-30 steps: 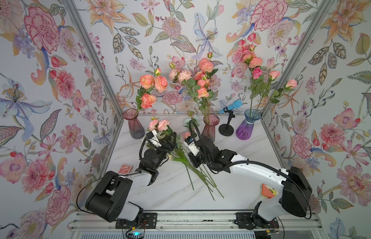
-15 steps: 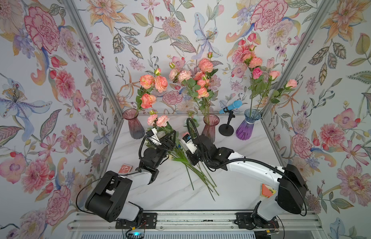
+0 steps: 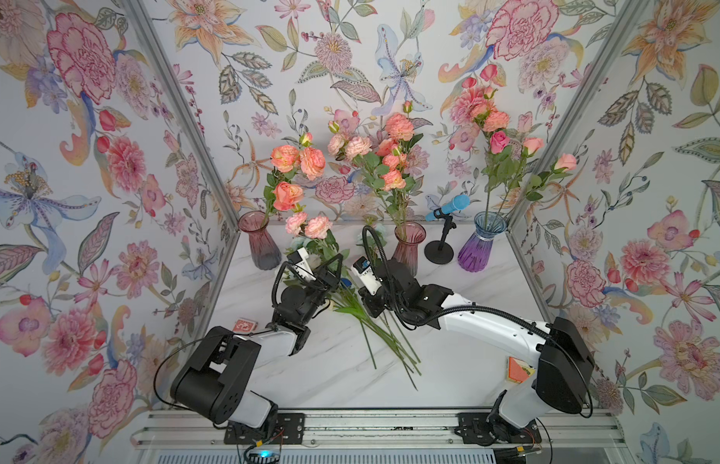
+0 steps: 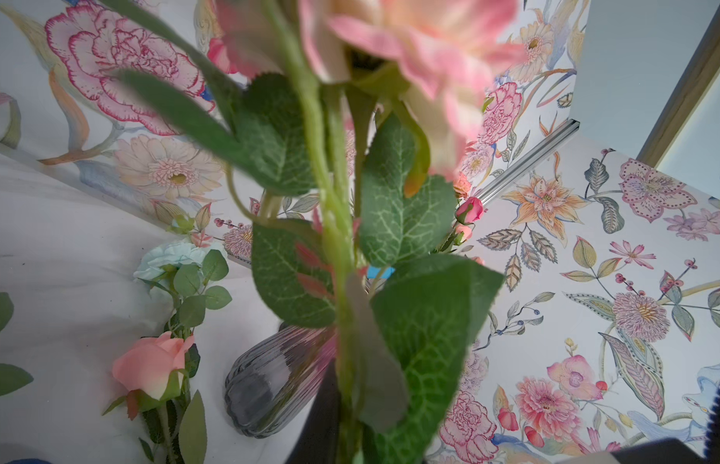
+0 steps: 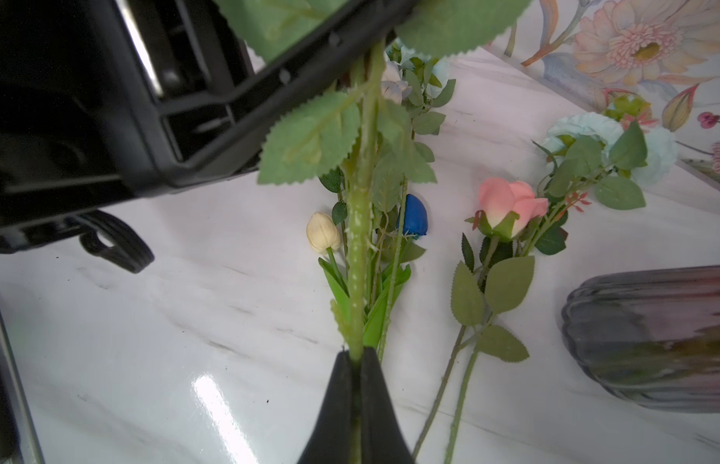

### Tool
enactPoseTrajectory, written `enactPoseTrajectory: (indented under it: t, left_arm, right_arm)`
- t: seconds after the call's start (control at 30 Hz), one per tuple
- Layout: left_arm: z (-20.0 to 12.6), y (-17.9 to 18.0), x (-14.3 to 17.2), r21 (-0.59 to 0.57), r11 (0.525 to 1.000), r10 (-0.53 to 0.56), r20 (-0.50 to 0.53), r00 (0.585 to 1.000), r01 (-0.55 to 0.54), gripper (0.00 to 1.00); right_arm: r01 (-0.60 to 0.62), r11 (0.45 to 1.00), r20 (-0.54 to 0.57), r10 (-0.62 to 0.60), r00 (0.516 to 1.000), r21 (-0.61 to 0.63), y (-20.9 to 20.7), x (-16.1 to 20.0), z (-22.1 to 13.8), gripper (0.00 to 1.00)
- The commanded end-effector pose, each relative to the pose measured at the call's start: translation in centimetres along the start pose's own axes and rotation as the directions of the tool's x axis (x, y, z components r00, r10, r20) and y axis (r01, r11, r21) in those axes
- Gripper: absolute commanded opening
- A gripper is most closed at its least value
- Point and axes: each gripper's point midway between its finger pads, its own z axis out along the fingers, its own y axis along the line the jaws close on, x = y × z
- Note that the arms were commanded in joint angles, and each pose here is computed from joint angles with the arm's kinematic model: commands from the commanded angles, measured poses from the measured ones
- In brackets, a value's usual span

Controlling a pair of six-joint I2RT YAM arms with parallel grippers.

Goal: Place the pink flowers into the vase
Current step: Place the flower in the vase.

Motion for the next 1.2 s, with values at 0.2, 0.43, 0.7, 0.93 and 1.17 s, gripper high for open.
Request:
enactPoseTrajectory:
  t: [0.2,0.43,0.7,0.93,1.17]
  left_arm:
    - [0.6,-2.4,-0.7,0.041,0.990,0.136,-0.012,0.991,-0.135,0.00]
    - [0.1,-2.3,-3.8,-0.147,0.867,0.479,-0.023,0.878,-0.477,0.00]
    - [0.2,-6.3,-8.3,-0.174,0.773,0.632,0.118,0.766,-0.610,0.00]
    - [1.6,-11.0,-10.5,-0.104,0.705,0.706,0.194,0.681,-0.702,0.00]
    - [3.0,-12.1,-8.6,0.003,0.636,0.763,0.151,0.629,-0.772,0.00]
  right_arm:
    - [-0.005,0.999,0.055,0.003,0.998,0.033,-1.2,-2.3,-0.4,0.43]
    - [-0.058,0.994,0.156,0.043,0.987,0.095,-4.8,-5.6,-4.9,0.74]
    - [-0.128,0.990,0.347,0.098,0.933,0.063,-7.1,-13.8,-10.1,0.84]
    - [-0.112,0.994,0.416,0.105,0.903,-0.008,-6.1,-18.3,-11.4,0.85]
    - [-0.097,0.995,0.446,0.103,0.889,-0.036,-5.5,-19.9,-12.0,0.84]
